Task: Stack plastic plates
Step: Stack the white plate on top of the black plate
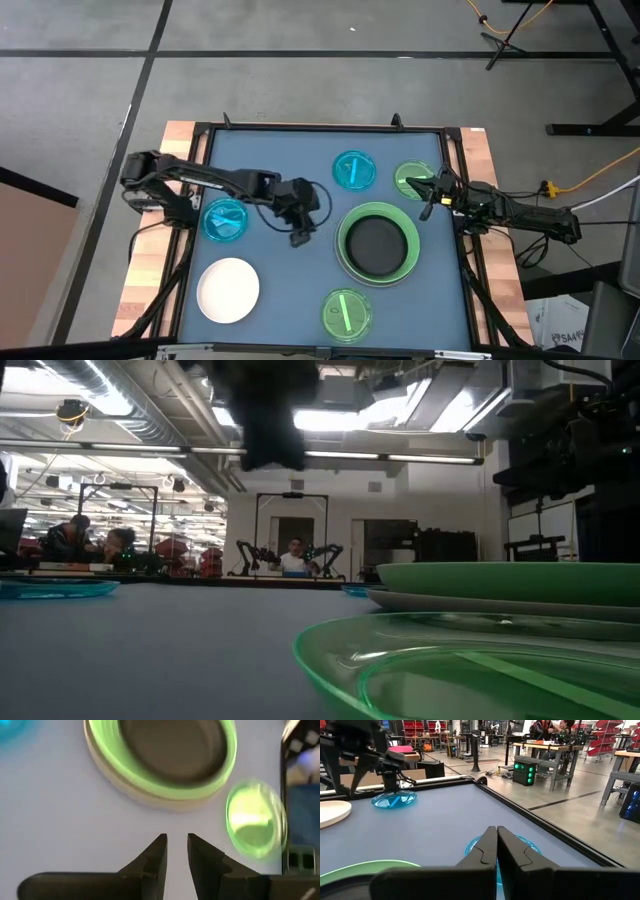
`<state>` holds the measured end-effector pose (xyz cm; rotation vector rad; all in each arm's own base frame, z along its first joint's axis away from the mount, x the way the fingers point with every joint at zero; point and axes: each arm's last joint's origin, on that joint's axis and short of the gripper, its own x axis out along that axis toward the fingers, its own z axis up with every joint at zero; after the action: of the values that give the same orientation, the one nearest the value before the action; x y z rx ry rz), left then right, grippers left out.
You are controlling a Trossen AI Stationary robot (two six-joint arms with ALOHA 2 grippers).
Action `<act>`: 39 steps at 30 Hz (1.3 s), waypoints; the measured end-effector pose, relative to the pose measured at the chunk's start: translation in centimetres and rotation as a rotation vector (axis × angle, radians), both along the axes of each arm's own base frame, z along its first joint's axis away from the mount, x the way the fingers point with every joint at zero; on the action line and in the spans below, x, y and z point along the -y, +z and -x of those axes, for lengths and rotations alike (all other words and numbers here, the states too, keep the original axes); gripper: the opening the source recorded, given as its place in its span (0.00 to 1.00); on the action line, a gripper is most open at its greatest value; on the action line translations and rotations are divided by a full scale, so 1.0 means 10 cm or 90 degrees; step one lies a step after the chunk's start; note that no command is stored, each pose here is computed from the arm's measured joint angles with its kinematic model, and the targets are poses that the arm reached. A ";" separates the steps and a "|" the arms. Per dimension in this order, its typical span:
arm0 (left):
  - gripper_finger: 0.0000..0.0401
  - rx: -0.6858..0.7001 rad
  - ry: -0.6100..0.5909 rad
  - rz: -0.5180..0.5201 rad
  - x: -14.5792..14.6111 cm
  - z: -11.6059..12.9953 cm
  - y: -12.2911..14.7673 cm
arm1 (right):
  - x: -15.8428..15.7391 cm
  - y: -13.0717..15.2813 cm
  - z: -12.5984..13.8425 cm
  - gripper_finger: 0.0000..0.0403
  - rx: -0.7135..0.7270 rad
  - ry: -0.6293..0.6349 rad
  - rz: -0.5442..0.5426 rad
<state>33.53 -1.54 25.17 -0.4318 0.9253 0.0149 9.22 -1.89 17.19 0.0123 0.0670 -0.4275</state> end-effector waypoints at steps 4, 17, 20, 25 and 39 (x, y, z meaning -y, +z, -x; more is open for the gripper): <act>0.17 -0.088 -0.036 -0.009 0.14 0.23 0.04 | 0.00 0.00 0.00 0.00 0.000 0.000 0.000; 0.17 -0.328 -0.154 -0.061 0.59 0.68 -0.07 | 0.00 0.00 0.00 0.00 0.000 0.000 0.000; 0.17 -0.334 -0.176 -0.068 0.68 0.72 -0.07 | 0.00 0.00 0.00 0.00 0.000 0.000 0.000; 0.17 -0.353 -0.208 -0.081 0.81 0.81 -0.16 | 0.00 0.00 0.00 0.00 0.000 0.000 0.000; 0.17 -0.416 -0.239 -0.103 0.86 1.05 -0.61 | 0.00 0.00 0.00 0.00 -0.001 0.000 0.000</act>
<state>23.03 -10.15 19.03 -0.0877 1.6258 -0.1162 9.22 -1.89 17.19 0.0119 0.0678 -0.4274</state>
